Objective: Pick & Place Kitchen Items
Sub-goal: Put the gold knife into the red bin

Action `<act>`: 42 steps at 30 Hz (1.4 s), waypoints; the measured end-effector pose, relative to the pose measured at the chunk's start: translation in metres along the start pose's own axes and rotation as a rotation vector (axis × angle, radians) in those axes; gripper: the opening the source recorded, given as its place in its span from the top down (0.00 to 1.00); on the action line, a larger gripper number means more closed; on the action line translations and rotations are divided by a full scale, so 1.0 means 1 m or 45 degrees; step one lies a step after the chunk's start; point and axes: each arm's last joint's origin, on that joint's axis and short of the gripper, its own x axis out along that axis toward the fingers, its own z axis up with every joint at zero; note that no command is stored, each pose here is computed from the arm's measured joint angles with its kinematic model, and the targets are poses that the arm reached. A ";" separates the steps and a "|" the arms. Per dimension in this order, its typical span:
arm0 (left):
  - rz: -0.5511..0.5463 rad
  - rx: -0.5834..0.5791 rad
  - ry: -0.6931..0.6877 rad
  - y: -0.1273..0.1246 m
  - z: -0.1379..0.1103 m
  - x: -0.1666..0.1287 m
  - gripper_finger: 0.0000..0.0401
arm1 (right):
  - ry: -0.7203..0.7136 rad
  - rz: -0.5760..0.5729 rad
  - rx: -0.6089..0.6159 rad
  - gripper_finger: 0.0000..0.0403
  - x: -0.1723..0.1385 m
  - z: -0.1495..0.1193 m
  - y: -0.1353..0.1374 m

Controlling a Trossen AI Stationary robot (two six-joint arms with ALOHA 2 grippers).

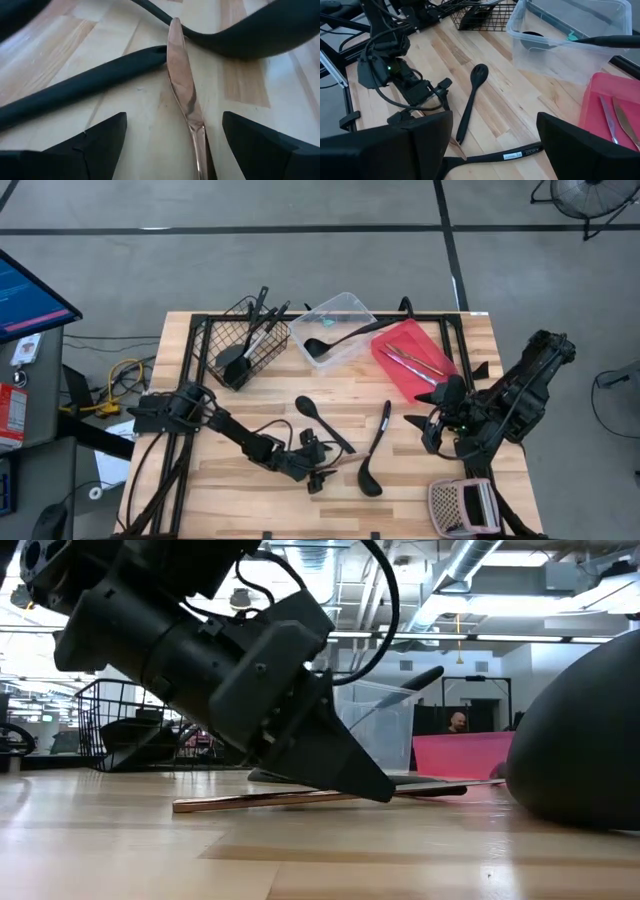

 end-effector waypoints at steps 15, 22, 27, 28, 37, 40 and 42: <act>0.058 0.030 0.054 0.009 -0.007 0.008 0.52 | 0.000 0.000 0.002 0.29 0.000 0.000 0.000; 0.084 0.030 0.077 0.012 -0.010 0.008 0.86 | 0.001 -0.001 0.001 0.29 0.000 0.000 0.000; 0.056 0.027 0.093 0.011 -0.010 0.008 0.97 | 0.003 -0.003 -0.003 0.29 0.000 0.000 0.000; 0.054 0.027 0.095 0.011 -0.010 0.008 0.96 | 0.003 -0.003 -0.003 0.29 0.000 0.000 0.000; 0.034 -0.055 0.094 0.012 -0.005 0.006 0.98 | 0.002 -0.003 -0.022 0.29 0.000 0.000 0.000; 0.017 -0.070 0.081 0.011 0.002 0.003 0.98 | 0.002 -0.003 -0.022 0.29 0.000 0.000 0.000; 0.001 -0.079 0.087 0.012 0.007 0.000 0.98 | 0.001 -0.003 -0.023 0.29 0.000 0.000 0.000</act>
